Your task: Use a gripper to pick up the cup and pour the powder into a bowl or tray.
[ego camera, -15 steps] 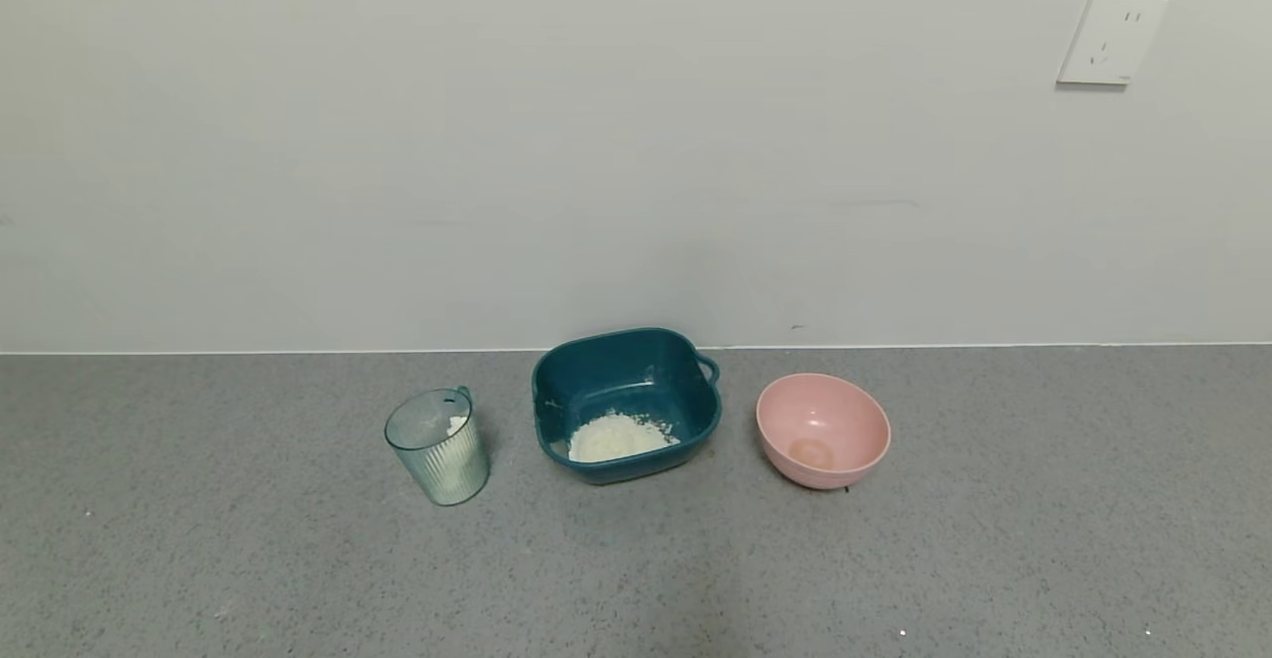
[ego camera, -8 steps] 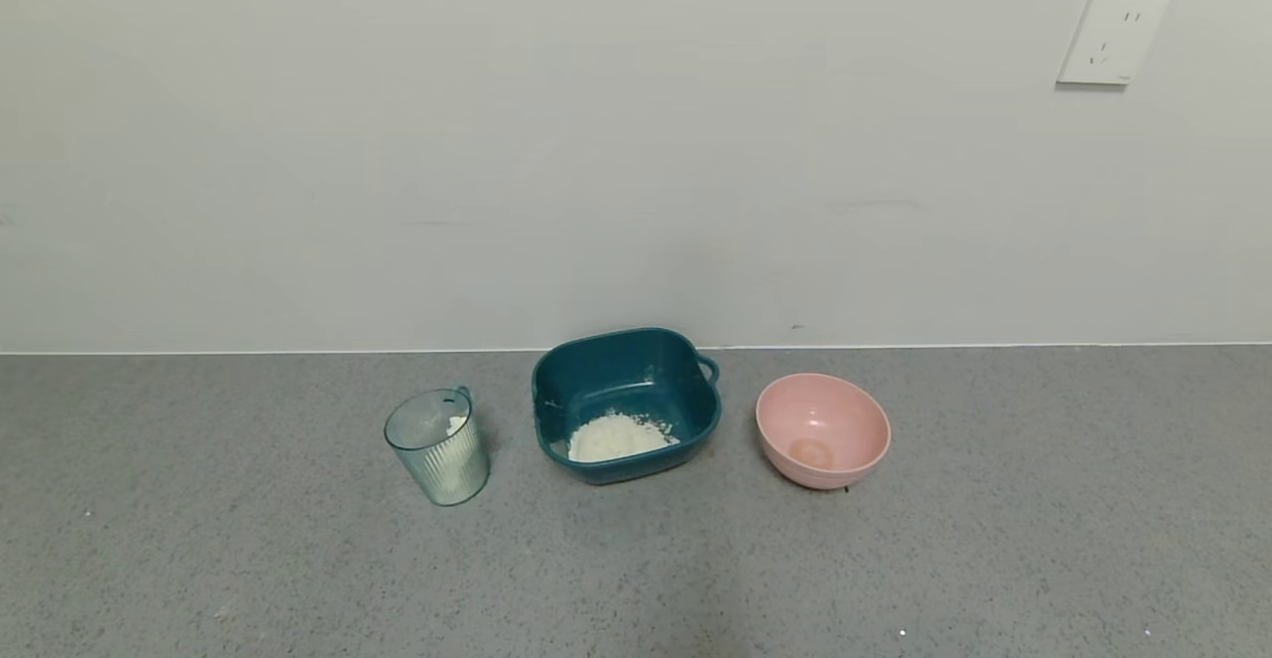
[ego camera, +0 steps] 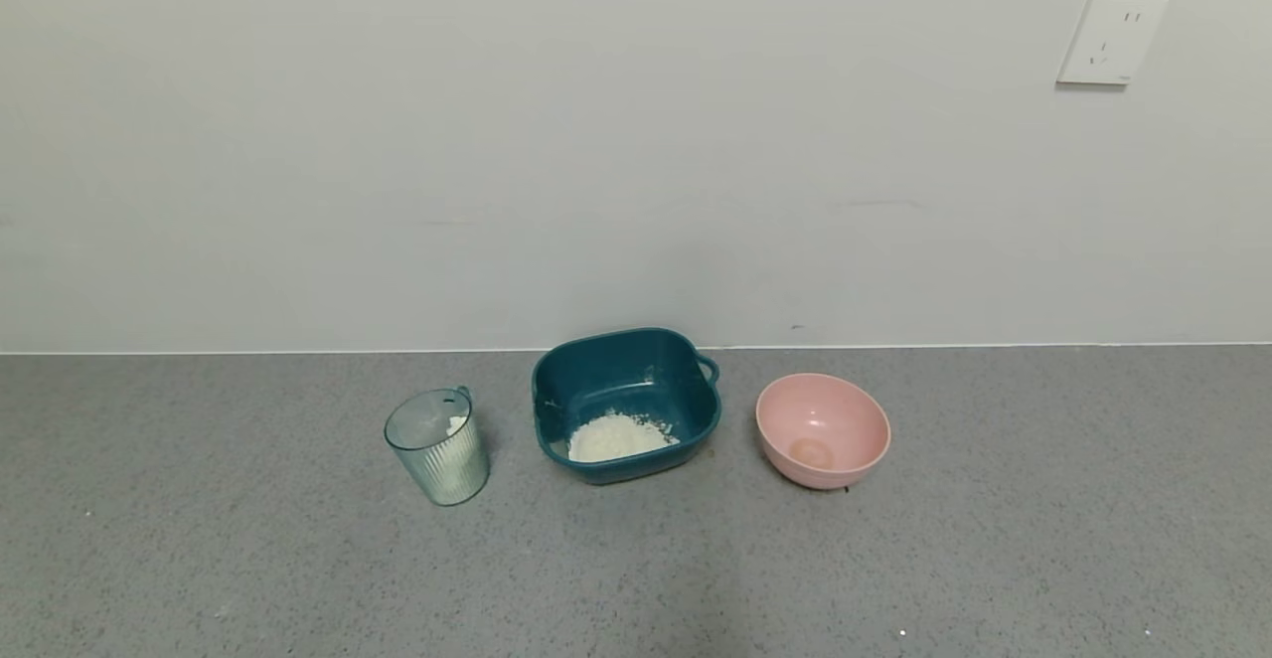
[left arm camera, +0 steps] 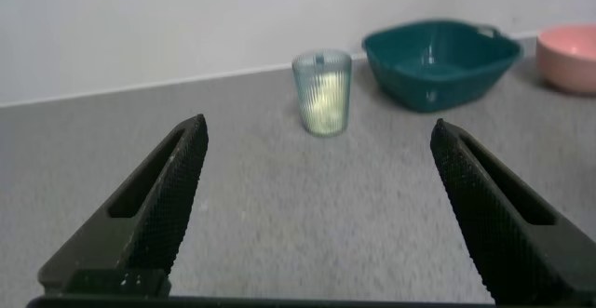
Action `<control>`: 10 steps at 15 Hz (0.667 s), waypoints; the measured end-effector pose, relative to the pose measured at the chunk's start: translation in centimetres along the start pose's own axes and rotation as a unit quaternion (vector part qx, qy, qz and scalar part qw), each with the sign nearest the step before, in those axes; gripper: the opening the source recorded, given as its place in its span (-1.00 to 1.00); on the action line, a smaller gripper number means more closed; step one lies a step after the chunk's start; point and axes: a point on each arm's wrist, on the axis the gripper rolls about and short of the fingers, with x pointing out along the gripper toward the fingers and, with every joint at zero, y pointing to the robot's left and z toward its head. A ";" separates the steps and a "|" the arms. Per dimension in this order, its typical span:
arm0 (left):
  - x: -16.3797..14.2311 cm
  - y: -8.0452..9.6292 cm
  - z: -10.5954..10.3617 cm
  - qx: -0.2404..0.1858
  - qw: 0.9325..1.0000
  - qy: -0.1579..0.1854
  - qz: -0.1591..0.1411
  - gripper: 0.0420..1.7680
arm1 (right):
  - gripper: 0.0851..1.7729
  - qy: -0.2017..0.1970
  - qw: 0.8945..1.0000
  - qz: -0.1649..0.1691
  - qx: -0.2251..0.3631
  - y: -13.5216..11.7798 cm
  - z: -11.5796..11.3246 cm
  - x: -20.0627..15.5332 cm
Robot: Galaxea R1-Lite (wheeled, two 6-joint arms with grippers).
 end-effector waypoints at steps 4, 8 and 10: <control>-0.1 -0.1 -1.4 0.006 0.998 0.064 -0.006 0.94 | 0.93 0.000 1.000 0.000 0.000 0.0 0.0 0.0; -0.1 -0.1 -1.4 -0.024 0.997 0.067 0.005 0.94 | 0.93 0.000 1.000 0.000 0.000 0.0 0.0 0.0; -0.1 -0.1 -1.4 -0.024 0.997 0.067 0.007 0.94 | 0.93 0.000 1.000 0.000 0.000 0.0 0.0 0.0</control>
